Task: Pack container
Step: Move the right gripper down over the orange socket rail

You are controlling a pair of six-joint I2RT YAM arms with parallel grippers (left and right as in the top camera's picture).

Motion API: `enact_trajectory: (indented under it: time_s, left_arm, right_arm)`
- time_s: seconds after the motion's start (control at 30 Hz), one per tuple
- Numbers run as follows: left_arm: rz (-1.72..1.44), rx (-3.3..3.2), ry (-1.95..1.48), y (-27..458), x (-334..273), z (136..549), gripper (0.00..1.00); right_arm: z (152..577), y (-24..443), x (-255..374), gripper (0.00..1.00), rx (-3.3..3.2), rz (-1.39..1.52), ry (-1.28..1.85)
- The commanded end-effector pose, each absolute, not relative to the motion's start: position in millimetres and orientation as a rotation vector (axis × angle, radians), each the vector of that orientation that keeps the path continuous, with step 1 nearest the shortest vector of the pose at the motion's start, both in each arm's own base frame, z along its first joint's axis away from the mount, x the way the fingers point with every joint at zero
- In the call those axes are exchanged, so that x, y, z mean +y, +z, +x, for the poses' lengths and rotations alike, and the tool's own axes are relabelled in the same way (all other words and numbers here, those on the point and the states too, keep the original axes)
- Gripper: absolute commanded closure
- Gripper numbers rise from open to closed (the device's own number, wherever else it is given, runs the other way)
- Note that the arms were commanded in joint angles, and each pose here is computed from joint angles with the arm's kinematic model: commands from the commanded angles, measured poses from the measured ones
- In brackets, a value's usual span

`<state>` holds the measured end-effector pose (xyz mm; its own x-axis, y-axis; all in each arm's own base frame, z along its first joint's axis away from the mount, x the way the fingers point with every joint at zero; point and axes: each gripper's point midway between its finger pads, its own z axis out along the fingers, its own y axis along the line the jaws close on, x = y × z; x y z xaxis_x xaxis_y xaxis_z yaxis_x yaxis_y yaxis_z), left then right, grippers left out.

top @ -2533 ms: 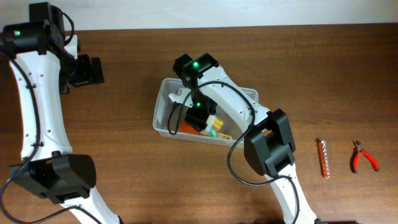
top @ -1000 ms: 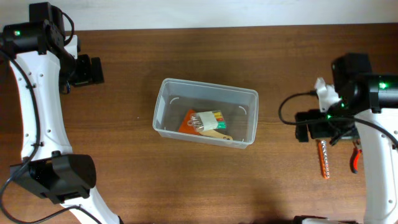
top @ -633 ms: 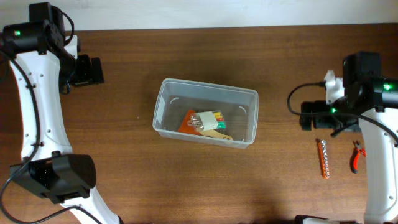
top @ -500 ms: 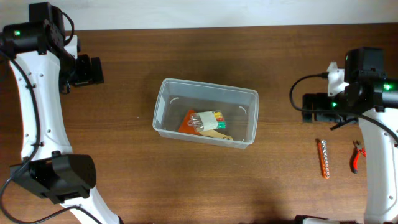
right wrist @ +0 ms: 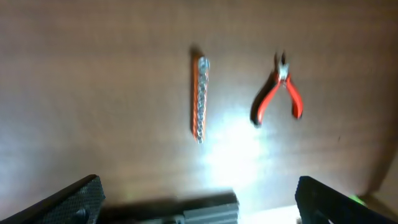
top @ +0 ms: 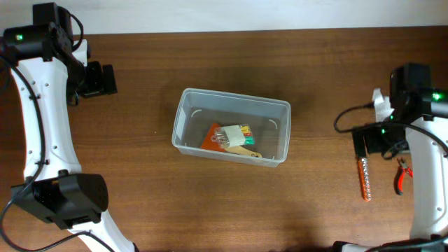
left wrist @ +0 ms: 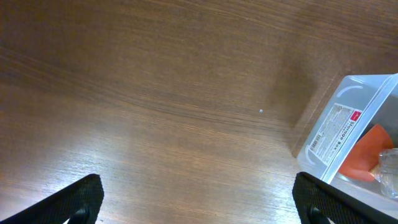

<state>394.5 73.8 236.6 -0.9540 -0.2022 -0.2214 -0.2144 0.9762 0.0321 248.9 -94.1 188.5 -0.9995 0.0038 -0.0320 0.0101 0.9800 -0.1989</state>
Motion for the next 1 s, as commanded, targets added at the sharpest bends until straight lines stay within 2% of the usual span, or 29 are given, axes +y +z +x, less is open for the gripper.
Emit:
enact_trajectory:
  time_s: [0.0, 0.1, 0.23, 0.5, 0.8, 0.97]
  left_arm:
    - [-0.302, 2.894, 0.096, 240.9, 77.5, 394.2, 0.01]
    - [-0.302, 2.894, 0.096, 240.9, 77.5, 394.2, 0.01]
    - [-0.302, 2.894, 0.096, 240.9, 77.5, 394.2, 0.01]
    - [-0.302, 2.894, 0.096, 240.9, 77.5, 394.2, 0.01]
    - [-0.302, 2.894, 0.096, 240.9, 77.5, 394.2, 0.01]
    - [-0.302, 2.894, 0.096, 240.9, 77.5, 394.2, 0.01]
  right_arm:
    - [231.4, 173.6, -109.5, 0.01, 3.17, 0.005, -0.328]
    - [219.8, 159.7, -120.4, 0.01, 3.204, 0.091, -0.313]
    - [224.6, 145.7, -124.2, 0.02, 3.165, 0.168, -0.218]
    - [245.8, 113.3, -127.0, 0.01, 3.067, 0.085, -0.142]
    - [228.4, 63.6, -127.4, 0.01, 3.097, 0.084, -0.138]
    - [221.7, 56.8, -138.5, 0.01, 3.092, 0.166, -0.143]
